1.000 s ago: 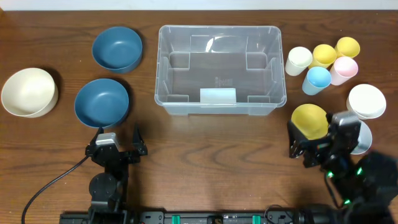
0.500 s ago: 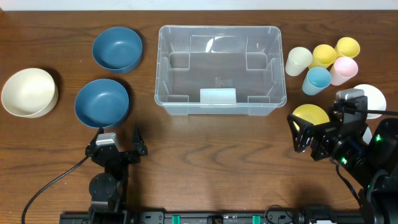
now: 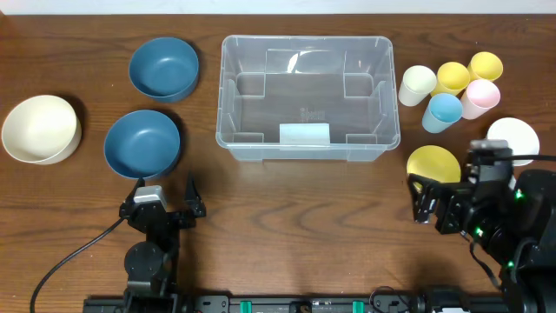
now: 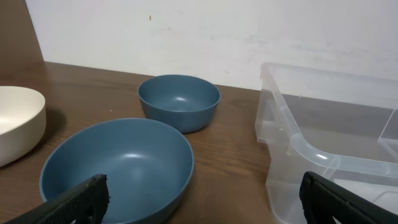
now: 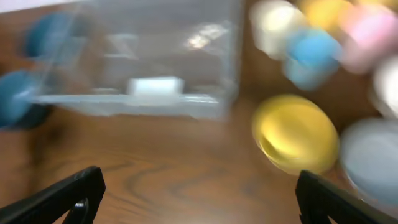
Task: Pack container
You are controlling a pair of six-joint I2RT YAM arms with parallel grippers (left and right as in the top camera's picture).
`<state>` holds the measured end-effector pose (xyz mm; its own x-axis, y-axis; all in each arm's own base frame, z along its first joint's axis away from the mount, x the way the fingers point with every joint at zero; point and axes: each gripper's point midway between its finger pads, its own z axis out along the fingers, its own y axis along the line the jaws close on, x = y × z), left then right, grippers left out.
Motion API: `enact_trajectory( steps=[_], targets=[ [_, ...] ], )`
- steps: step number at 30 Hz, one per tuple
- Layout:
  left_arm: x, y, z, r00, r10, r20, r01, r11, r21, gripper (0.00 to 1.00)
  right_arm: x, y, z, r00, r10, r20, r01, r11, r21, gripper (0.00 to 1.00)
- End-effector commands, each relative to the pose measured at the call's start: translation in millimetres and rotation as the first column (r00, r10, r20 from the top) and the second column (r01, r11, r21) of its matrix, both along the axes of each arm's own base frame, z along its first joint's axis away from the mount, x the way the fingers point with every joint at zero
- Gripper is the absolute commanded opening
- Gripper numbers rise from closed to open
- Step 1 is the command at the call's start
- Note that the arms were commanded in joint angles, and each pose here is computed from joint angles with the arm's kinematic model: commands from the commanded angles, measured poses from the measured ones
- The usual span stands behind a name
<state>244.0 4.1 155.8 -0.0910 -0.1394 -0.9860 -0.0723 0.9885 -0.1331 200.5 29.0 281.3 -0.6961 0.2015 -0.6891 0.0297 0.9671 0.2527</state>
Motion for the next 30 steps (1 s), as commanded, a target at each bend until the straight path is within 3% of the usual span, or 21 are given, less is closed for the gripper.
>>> enact_trajectory(
  steps=[1,4,10,16,21,30],
  targets=[
    [-1,2,-18,0.999,0.015,-0.051,-0.015,1.0,0.009,0.98,-15,-68,1,0.88,-0.475,-0.012,0.474,0.879,-0.056,0.99],
    [-1,2,-18,0.999,0.015,-0.051,-0.015,1.0,0.009,0.98,-38,-97,-5,0.756,-0.654,-0.029,0.649,0.754,-0.106,0.99],
    [-1,2,-18,0.999,0.015,-0.051,-0.015,1.0,0.009,0.98,-53,-115,-13,0.674,-0.735,-0.07,0.719,0.675,-0.164,0.99],
    [-1,2,-18,0.999,0.015,-0.051,-0.015,1.0,0.009,0.98,-46,-120,-27,0.662,-0.73,-0.168,0.709,0.683,-0.173,0.99],
    [-1,2,-18,0.999,0.015,-0.051,-0.015,1.0,0.009,0.98,-34,-136,-48,0.605,-0.742,-0.289,0.723,0.664,-0.193,0.99],
    [-1,2,-18,0.999,0.015,-0.051,-0.015,1.0,0.009,0.98,-18,-180,-92,0.516,-0.698,-0.496,0.772,0.63,-0.085,0.97]
  ],
)
